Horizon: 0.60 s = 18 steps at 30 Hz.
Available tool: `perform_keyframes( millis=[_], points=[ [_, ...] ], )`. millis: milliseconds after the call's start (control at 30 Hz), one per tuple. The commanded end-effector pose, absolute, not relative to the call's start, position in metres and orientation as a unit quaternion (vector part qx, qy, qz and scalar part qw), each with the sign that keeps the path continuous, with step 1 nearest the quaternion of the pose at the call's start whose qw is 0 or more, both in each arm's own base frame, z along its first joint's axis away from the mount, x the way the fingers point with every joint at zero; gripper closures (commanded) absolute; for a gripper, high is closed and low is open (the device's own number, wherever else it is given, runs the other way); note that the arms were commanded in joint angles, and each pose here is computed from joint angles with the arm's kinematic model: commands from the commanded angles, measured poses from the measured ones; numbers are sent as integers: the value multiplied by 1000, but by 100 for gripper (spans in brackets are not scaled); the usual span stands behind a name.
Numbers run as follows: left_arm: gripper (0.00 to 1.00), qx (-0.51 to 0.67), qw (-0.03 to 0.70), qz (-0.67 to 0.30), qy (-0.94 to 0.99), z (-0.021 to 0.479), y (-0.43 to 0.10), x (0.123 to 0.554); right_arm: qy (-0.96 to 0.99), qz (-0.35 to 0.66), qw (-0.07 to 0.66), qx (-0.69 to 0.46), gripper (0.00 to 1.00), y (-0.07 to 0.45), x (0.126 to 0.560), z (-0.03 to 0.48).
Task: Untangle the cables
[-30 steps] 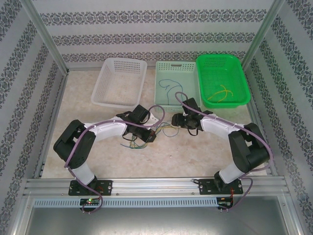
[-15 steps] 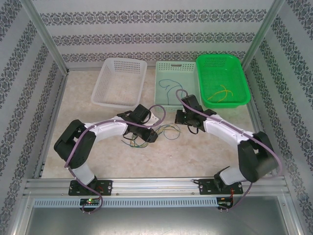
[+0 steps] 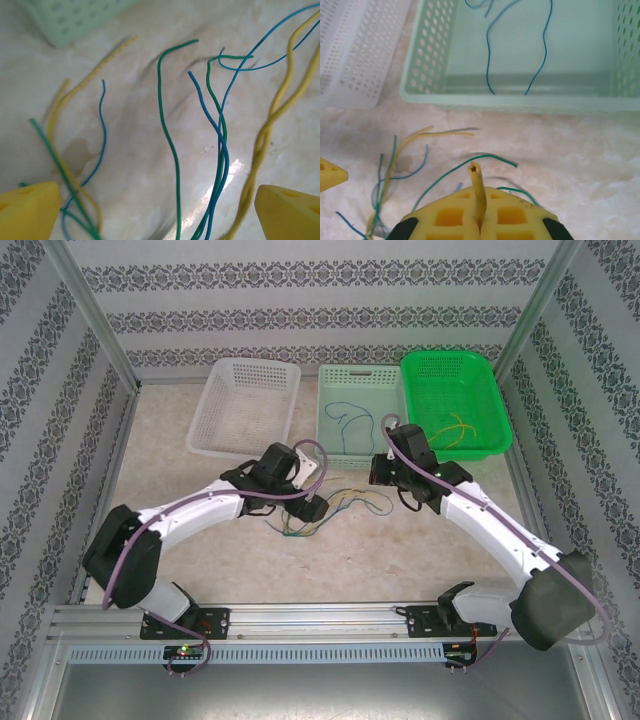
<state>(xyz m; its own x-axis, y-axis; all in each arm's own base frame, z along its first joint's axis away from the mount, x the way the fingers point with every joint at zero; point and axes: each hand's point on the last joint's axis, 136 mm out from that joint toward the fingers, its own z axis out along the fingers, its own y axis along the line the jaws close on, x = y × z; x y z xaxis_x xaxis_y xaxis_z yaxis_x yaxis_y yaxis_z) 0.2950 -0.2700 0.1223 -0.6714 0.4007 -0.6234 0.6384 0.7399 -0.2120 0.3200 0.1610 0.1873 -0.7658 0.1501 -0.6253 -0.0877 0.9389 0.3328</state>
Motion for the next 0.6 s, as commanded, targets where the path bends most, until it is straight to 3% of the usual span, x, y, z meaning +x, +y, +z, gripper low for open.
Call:
perform_keyframes(
  millis=[0, 100, 233, 567],
  points=[
    [0, 281, 336, -237, 867, 152, -279, 300, 919, 160, 360, 5, 97, 156, 322, 203],
    [0, 296, 349, -276, 845, 174, -295, 300, 922, 167, 348, -7, 97, 164, 320, 198],
    [0, 340, 308, -337, 822, 184, -326, 293, 919, 180, 351, -18, 96, 174, 323, 201],
    [19, 377, 243, -407, 796, 167, -363, 291, 914, 196, 354, -30, 96, 184, 327, 211]
  ],
)
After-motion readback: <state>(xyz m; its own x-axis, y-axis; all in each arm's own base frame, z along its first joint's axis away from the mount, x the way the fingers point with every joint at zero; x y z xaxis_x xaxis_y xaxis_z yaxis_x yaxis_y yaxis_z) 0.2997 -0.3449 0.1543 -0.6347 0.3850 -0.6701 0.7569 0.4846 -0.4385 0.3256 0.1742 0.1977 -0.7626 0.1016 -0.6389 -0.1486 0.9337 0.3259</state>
